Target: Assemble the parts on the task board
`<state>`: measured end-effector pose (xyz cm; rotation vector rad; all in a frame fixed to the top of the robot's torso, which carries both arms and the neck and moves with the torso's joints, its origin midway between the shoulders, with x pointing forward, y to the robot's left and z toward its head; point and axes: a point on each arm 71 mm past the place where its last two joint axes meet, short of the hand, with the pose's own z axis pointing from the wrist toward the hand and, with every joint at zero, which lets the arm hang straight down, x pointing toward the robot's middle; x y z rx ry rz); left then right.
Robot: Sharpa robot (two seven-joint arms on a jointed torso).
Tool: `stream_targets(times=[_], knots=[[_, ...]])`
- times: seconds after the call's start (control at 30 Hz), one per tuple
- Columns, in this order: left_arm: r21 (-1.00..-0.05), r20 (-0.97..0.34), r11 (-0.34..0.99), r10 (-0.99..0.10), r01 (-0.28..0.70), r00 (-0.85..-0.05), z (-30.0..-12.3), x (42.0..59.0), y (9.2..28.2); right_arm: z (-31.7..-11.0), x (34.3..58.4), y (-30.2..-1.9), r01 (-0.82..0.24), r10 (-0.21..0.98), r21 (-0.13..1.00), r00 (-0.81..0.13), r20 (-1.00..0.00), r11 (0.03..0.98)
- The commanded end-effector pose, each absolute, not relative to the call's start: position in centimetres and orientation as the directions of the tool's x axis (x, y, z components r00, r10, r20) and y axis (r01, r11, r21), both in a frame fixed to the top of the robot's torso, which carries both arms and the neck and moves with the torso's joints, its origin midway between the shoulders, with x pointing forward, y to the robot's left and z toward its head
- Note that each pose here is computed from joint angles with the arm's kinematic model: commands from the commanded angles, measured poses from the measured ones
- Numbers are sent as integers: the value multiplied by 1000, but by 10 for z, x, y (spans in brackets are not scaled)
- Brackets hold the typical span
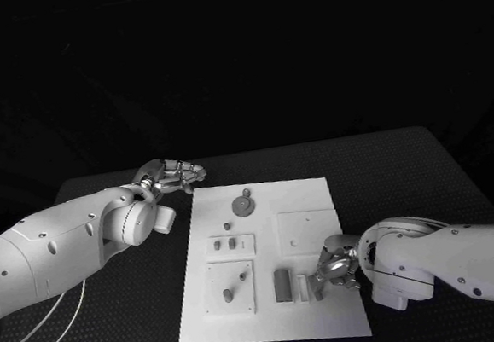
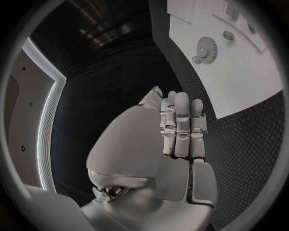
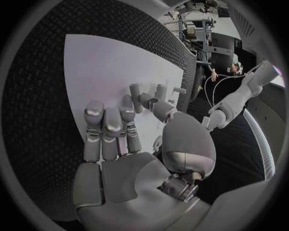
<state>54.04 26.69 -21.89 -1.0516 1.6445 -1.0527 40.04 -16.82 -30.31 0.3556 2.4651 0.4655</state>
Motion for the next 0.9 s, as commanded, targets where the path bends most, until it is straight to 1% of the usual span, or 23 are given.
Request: stream_targets(times=[0.03,0.9], knots=[[-944,-230,281,-937,-175,-264,-218,540,264,-304,401,-167,193,410,436,-771,-487,879],[-943,-230,282,-936,-178,-266,-218,540,264,-305,399,-154,176,398,456,-798,-453,872]])
